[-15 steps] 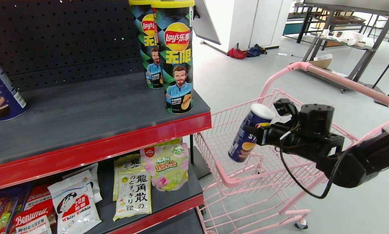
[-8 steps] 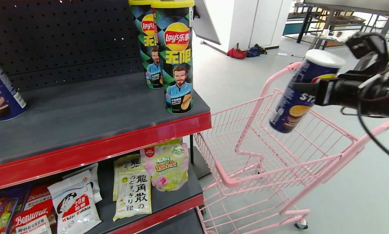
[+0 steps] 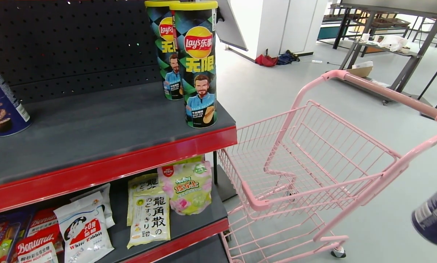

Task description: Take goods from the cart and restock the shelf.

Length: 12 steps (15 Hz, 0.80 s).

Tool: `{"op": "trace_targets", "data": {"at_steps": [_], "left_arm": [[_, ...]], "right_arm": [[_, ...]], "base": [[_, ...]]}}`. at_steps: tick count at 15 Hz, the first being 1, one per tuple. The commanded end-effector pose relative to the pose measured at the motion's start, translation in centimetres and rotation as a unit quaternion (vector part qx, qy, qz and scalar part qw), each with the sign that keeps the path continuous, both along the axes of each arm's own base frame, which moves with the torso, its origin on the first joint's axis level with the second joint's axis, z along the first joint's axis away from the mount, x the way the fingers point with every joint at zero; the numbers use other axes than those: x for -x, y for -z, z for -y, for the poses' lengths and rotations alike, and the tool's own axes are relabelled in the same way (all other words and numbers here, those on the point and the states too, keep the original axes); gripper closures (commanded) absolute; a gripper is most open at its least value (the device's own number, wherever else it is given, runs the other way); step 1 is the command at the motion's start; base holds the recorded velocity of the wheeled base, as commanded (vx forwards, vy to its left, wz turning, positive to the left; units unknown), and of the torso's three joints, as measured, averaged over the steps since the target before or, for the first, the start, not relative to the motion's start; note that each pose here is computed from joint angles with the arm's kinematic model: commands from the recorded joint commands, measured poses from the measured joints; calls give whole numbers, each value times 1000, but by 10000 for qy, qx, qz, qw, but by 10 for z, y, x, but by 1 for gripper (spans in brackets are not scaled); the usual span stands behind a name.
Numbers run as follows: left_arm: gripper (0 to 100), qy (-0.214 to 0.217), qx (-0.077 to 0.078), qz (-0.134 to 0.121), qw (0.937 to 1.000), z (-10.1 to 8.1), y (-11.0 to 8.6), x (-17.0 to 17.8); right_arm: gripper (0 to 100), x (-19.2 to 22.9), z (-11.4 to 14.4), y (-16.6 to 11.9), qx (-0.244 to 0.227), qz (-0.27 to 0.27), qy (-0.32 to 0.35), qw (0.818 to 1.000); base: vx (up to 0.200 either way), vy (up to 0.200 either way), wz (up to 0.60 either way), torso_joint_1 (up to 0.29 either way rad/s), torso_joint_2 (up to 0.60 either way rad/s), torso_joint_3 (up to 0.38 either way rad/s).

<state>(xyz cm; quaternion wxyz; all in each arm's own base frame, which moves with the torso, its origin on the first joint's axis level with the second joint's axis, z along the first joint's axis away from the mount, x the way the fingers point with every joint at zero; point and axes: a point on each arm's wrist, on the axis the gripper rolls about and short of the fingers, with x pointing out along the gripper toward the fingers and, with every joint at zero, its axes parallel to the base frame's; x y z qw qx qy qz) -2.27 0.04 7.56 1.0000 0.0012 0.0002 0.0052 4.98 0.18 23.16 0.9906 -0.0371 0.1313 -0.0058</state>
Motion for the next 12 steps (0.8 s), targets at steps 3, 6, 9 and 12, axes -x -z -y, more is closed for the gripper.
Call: {"op": "trace_targets", "data": {"at_steps": [3,6,9,12], "left_arm": [[0,-2,-4,2,10000,0,0,0],[0,-2,4,2,10000,0,0,0],[0,-2,4,2,10000,0,0,0],[0,-2,4,2,10000,0,0,0]], "right_arm": [[100,32,4,15,8,383,270,9989],[100,32,4,17,16,345,268,9990],[100,31,3,17,73,334,239,9991],[100,29,3,20,100,249,178,9995]], "base": [[0,0,0,0,0,0],[0,0,0,42,-133,-91],[0,0,0,147,-447,-307],[0,0,0,191,-538,-347]]}}
